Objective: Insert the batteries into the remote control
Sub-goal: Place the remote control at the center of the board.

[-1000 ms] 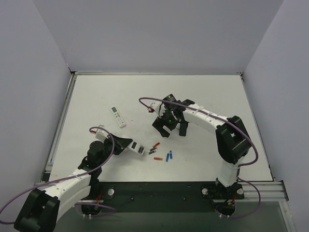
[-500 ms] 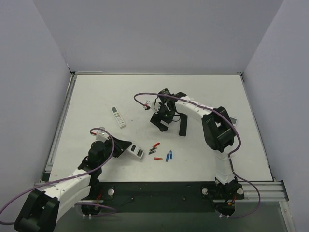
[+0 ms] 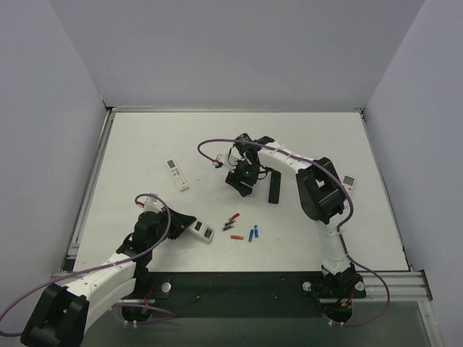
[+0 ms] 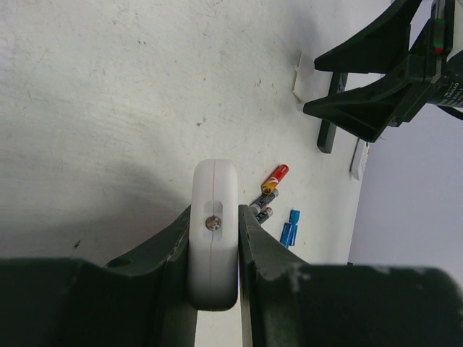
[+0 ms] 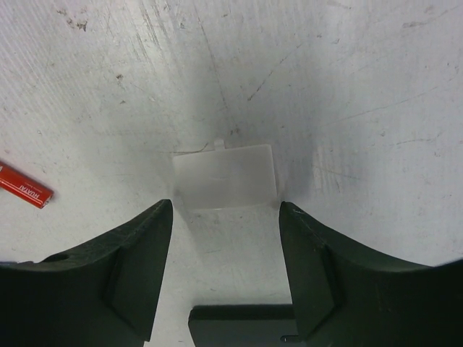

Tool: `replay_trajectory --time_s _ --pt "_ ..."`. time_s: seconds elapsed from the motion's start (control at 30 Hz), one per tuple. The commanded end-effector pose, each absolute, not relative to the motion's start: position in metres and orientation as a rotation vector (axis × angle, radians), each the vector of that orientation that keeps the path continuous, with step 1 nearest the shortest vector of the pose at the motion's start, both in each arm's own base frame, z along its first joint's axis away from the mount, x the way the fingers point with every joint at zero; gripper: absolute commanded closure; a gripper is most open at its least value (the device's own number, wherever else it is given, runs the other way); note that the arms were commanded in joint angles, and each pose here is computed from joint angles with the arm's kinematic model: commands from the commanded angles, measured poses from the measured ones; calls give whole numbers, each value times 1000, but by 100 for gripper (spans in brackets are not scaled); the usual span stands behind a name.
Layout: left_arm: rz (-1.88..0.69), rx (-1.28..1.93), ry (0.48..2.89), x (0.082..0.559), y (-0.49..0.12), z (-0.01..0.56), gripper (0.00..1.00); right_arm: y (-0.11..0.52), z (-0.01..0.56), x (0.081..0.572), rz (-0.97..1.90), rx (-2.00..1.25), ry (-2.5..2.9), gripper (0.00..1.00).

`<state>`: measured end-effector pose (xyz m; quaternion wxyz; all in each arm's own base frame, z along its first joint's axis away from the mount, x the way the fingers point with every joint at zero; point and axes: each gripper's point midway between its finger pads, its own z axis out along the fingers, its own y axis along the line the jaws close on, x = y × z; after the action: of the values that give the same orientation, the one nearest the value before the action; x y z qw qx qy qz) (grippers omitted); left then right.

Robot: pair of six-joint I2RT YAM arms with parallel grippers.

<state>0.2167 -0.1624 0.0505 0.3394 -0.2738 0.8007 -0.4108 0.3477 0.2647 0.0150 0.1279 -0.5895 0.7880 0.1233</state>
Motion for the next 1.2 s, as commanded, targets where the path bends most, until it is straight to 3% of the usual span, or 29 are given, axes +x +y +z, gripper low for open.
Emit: replay_trajectory --time_s 0.0,0.23,0.47,0.6,0.7,0.73,0.87,1.17 --pt "-1013 -750 2126 213 -156 38 100 268 11 337 370 -1794 2305 44" --pt "-948 -781 2177 209 -150 30 100 270 2 335 304 -1840 2303 44" --pt "-861 -819 2223 203 -140 25 97 264 -2 331 218 -1874 2314 61" --pt "-807 -859 2264 196 -134 17 75 260 0 327 202 -1859 2331 69" --pt "-791 -890 2284 191 -132 15 55 257 2 325 195 -1836 2351 72" --pt "-789 -906 2287 190 -131 15 43 256 3 325 191 -1824 2358 73" --pt "-727 -946 2284 191 -123 18 17 253 4 323 189 -1765 2410 76" --pt "-601 -1054 2298 185 -107 33 11 248 11 317 204 -1583 2522 84"
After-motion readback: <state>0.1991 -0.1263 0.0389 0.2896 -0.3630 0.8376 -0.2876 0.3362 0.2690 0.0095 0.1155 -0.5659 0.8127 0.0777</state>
